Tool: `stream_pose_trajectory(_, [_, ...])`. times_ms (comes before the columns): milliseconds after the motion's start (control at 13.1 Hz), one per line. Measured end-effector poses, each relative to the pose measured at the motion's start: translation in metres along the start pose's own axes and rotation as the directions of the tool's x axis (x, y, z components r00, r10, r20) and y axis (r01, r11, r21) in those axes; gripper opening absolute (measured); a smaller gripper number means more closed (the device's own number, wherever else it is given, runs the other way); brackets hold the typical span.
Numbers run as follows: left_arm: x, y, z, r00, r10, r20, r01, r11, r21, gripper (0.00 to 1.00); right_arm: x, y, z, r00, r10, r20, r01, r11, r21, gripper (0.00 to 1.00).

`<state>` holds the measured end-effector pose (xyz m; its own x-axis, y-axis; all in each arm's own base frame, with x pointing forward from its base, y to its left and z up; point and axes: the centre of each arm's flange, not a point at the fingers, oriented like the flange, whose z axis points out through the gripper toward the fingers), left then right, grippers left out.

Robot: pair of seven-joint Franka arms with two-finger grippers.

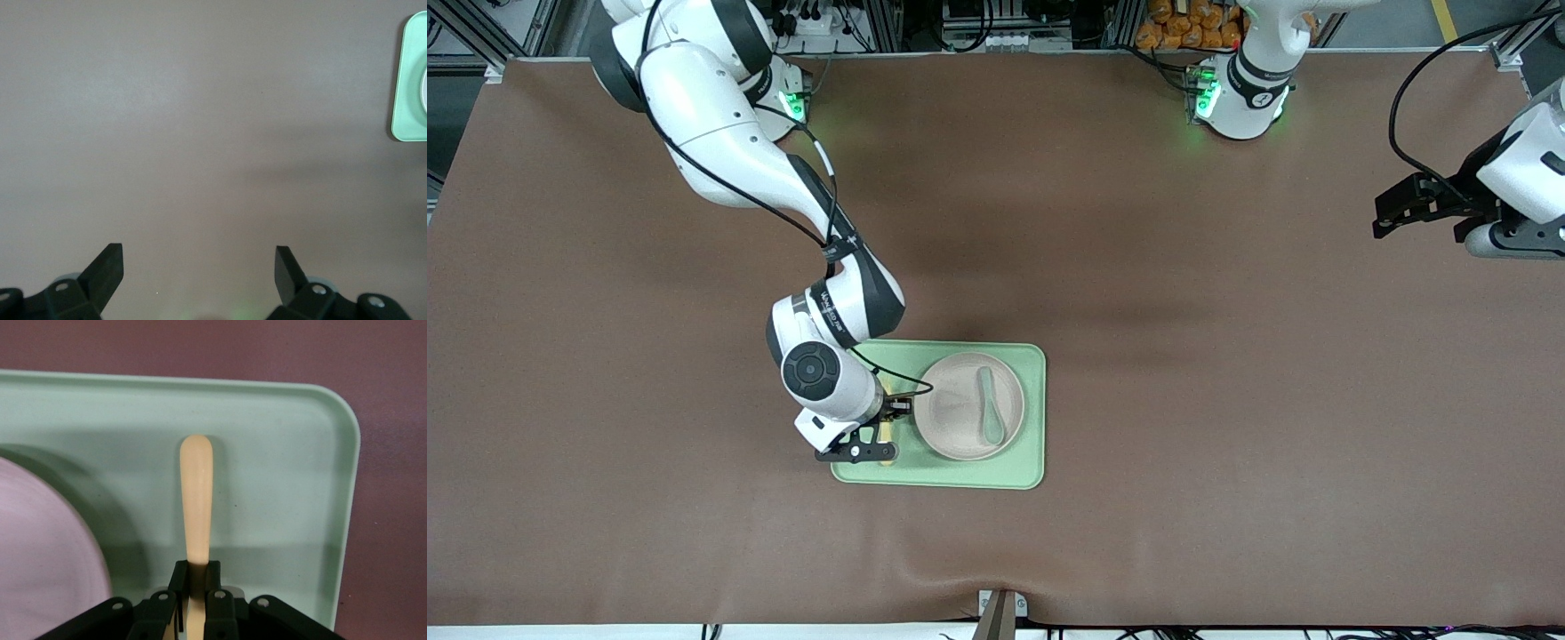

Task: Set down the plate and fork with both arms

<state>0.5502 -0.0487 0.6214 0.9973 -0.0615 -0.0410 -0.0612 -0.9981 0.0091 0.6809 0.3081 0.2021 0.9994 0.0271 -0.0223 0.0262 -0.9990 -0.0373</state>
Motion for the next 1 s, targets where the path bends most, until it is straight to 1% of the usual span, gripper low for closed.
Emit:
stream_pose_trajectory(153, [0.0, 0.0, 0.0, 1.0, 0.0, 0.0, 0.0, 1.0, 0.0, 1.0, -0.002, 0.001, 0.003, 1.0, -0.004, -0.004, 0.004, 1.0, 0.001, 0.14])
stream_pose_trajectory(230, [0.0, 0.0, 0.0, 1.0, 0.0, 0.0, 0.0, 1.0, 0.0, 1.0, -0.002, 0.001, 0.002, 1.0, -0.003, -0.004, 0.003, 1.0, 0.001, 0.2])
stream_pose_trajectory(383, [0.0, 0.0, 0.0, 1.0, 0.0, 0.0, 0.0, 1.0, 0.0, 1.0, -0.001, 0.002, 0.0, 1.0, -0.002, -0.007, 0.002, 1.0, 0.002, 0.43])
stream_pose_trajectory(536, [0.0, 0.0, 0.0, 1.0, 0.0, 0.0, 0.0, 1.0, 0.0, 1.0, 0.002, 0.003, -0.014, 1.0, 0.001, -0.028, -0.001, 1.0, 0.008, 0.66])
stream_pose_trajectory(613, [0.0, 0.0, 0.0, 1.0, 0.001, 0.0, -0.001, 1.0, 0.0, 1.0, 0.007, 0.01, -0.027, 0.999, 0.013, -0.046, -0.013, 1.0, 0.011, 0.77])
stream_pose_trajectory(766, [0.0, 0.0, 0.0, 1.0, 0.001, 0.0, -0.001, 1.0, 0.0, 1.0, 0.023, 0.049, -0.07, 0.995, 0.068, -0.071, -0.067, 0.998, 0.022, 0.97])
stream_pose_trajectory(843, [0.0, 0.0, 0.0, 1.0, 0.001, 0.001, -0.001, 1.0, 0.0, 1.0, 0.029, 0.071, -0.095, 0.993, 0.093, -0.078, -0.092, 0.995, 0.026, 1.0])
stream_pose_trajectory(996, [0.0, 0.0, 0.0, 1.0, 0.002, 0.001, -0.002, 1.0, 0.0, 1.0, 0.03, 0.095, -0.142, 0.989, 0.122, -0.079, -0.12, 0.992, 0.028, 1.0])
